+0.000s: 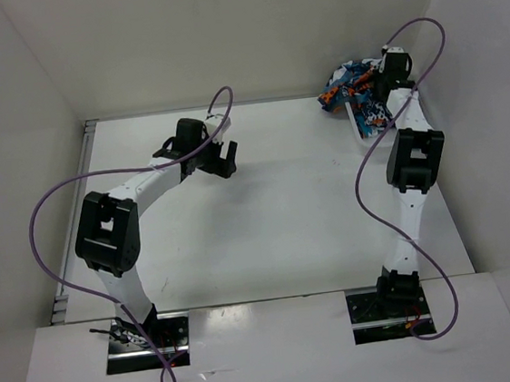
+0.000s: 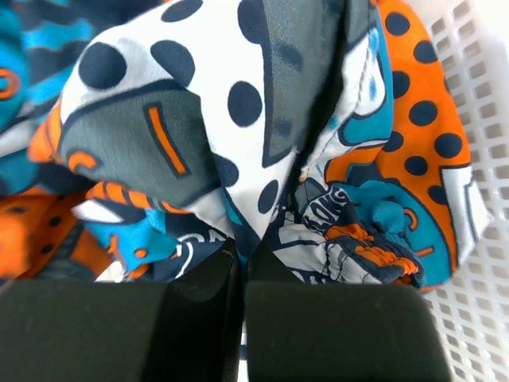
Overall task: Fold and stack the shorts
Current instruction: Grab the shorts from the pile, then move the shorts to the center of the board
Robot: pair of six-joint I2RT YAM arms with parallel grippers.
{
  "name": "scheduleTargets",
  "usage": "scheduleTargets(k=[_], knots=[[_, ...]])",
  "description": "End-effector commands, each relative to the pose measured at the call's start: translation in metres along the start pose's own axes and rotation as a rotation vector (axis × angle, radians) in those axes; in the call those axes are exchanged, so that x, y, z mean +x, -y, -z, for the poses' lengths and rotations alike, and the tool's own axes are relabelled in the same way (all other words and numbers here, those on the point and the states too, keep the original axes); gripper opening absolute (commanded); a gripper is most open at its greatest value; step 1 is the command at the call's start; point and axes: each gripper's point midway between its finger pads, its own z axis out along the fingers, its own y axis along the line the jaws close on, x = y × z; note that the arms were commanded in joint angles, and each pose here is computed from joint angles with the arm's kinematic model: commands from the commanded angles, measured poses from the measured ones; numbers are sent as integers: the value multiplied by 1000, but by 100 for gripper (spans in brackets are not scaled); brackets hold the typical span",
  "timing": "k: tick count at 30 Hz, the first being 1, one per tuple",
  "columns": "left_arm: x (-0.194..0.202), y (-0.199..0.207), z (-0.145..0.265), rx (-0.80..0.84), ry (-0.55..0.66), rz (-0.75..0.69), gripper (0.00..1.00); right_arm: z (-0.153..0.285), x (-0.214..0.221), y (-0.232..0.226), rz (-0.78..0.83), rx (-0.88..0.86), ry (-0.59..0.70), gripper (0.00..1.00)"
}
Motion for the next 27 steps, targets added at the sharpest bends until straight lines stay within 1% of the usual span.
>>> scheduleTargets(k=[1, 2, 3, 5, 6, 7, 8, 9, 11, 12, 13, 14, 15, 16, 17, 18, 19, 20, 21, 22, 23, 24, 25, 26, 27], knots=[[-21, 0, 11, -9, 75, -20, 100, 72, -90, -23, 53, -32, 186, 0], [-23, 1, 16, -10, 89, -22, 100, 81, -92, -30, 59, -25, 188, 0], [-23, 1, 19, -10, 92, -23, 100, 104, -112, -39, 62, -4, 239, 0], [-34, 3, 31, -13, 132, -32, 100, 125, -127, -41, 33, 57, 285, 0], [-27, 4, 34, -12, 122, -30, 100, 153, -149, -46, 13, 90, 344, 0], [-34, 6, 44, -14, 145, -35, 100, 168, -157, -39, -1, 144, 367, 0], [-35, 7, 48, -14, 153, -37, 100, 184, -169, -41, -21, 150, 403, 0], [-35, 8, 53, -15, 160, -38, 100, 215, -188, -48, -37, 138, 470, 0], [-37, 9, 68, -28, 188, -44, 100, 252, -208, -52, -35, 151, 550, 0], [-36, 8, 73, -40, 194, -44, 100, 300, -237, -52, -21, 143, 669, 0], [-44, 11, 86, -43, 232, -52, 100, 322, -243, -73, 10, 106, 716, 0], [-35, 10, 89, -55, 222, -48, 100, 347, -252, -79, 26, 104, 773, 0], [-36, 8, 95, -71, 239, -50, 100, 380, -269, -84, 69, 115, 862, 0], [-44, 9, 110, -84, 283, -57, 100, 415, -275, -91, 86, 97, 918, 0], [-43, 11, 116, -84, 292, -59, 100, 442, -277, -123, 125, 9, 962, 0], [-32, 9, 118, -99, 280, -55, 100, 457, -274, -139, 186, -43, 967, 0], [-36, 9, 132, -116, 313, -59, 100, 481, -278, -153, 207, -120, 996, 0], [-34, 11, 138, -117, 321, -60, 100, 495, -273, -176, 226, -226, 995, 0], [-27, 11, 147, -131, 333, -60, 100, 518, -275, -192, 245, -353, 1023, 0], [-26, 11, 153, -141, 343, -60, 100, 509, -259, -208, 221, -451, 941, 0], [-19, 8, 157, -149, 331, -52, 100, 512, -251, -221, 234, -537, 925, 0], [-21, 1, 171, -166, 356, -44, 100, 495, -235, -234, 253, -577, 866, 0], [-16, -2, 175, -173, 354, -36, 100, 487, -224, -243, 234, -621, 818, 2], [-13, -8, 181, -189, 355, -26, 100, 481, -215, -250, 231, -649, 788, 6], [-19, -17, 197, -217, 396, -17, 100, 465, -191, -266, 260, -713, 715, 31]])
